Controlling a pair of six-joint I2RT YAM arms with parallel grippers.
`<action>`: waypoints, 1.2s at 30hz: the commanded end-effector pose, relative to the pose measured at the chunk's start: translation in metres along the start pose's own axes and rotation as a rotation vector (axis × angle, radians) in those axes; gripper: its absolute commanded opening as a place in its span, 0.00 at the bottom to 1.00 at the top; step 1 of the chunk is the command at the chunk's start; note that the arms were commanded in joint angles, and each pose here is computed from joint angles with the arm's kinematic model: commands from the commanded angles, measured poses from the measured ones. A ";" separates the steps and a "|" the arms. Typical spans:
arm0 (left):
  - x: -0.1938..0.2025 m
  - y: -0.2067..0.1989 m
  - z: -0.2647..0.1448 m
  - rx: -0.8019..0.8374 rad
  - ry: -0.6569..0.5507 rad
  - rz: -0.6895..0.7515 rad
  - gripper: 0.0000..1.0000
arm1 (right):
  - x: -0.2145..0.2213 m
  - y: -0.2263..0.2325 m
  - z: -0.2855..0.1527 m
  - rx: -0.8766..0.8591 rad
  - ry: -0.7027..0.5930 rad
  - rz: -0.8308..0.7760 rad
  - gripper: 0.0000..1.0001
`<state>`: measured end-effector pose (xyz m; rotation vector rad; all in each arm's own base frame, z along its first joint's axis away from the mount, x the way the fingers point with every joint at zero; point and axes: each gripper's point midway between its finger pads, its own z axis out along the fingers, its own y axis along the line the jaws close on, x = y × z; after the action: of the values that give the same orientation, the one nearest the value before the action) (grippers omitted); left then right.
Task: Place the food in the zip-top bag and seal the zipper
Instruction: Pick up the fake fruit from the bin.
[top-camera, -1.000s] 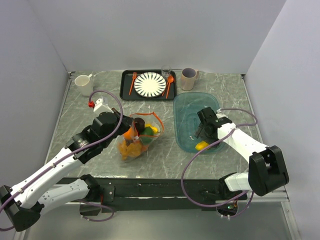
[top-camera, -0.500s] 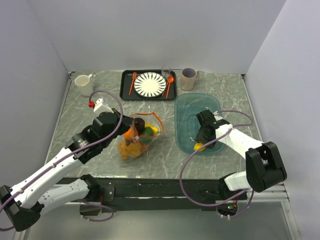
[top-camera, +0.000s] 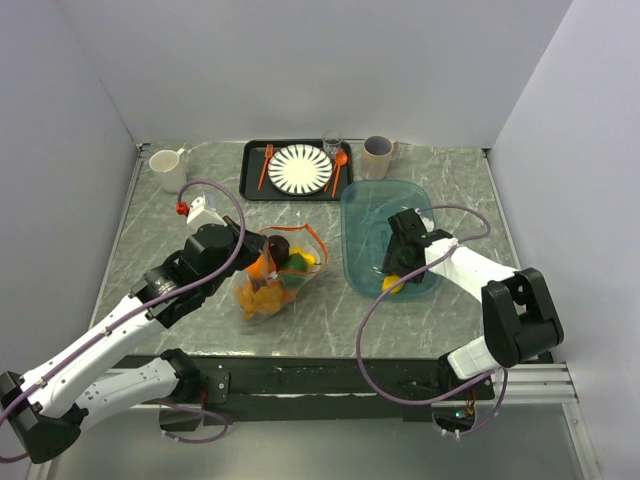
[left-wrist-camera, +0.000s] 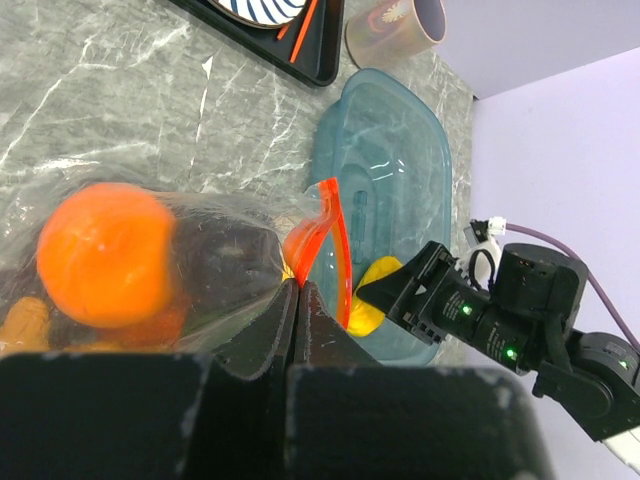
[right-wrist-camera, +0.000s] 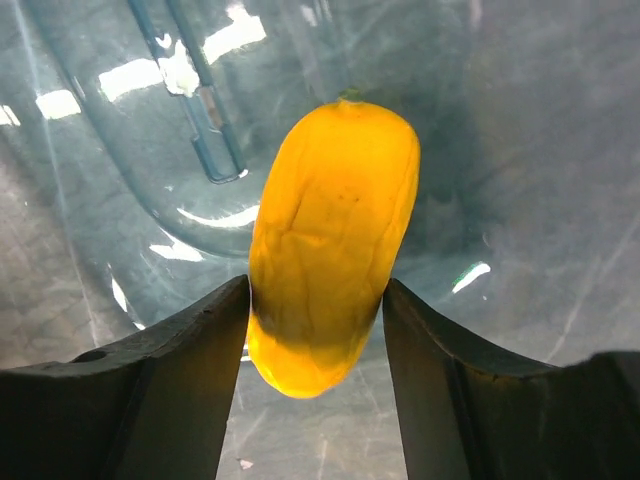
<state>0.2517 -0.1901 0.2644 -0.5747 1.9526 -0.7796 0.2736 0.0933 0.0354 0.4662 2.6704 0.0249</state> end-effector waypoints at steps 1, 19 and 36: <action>-0.013 -0.018 -0.006 0.061 -0.036 -0.026 0.01 | -0.014 0.010 0.004 -0.016 -0.017 -0.018 0.62; -0.009 -0.018 -0.003 0.061 -0.022 -0.024 0.01 | -0.051 0.058 -0.090 -0.388 -0.199 -0.067 0.09; -0.007 -0.026 -0.002 0.086 -0.005 -0.022 0.01 | -0.034 0.182 -0.225 -0.983 -0.263 -0.259 0.13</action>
<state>0.2520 -0.1949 0.2655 -0.5645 1.9558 -0.8023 0.2548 0.2337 0.2319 -0.1402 2.2174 1.0046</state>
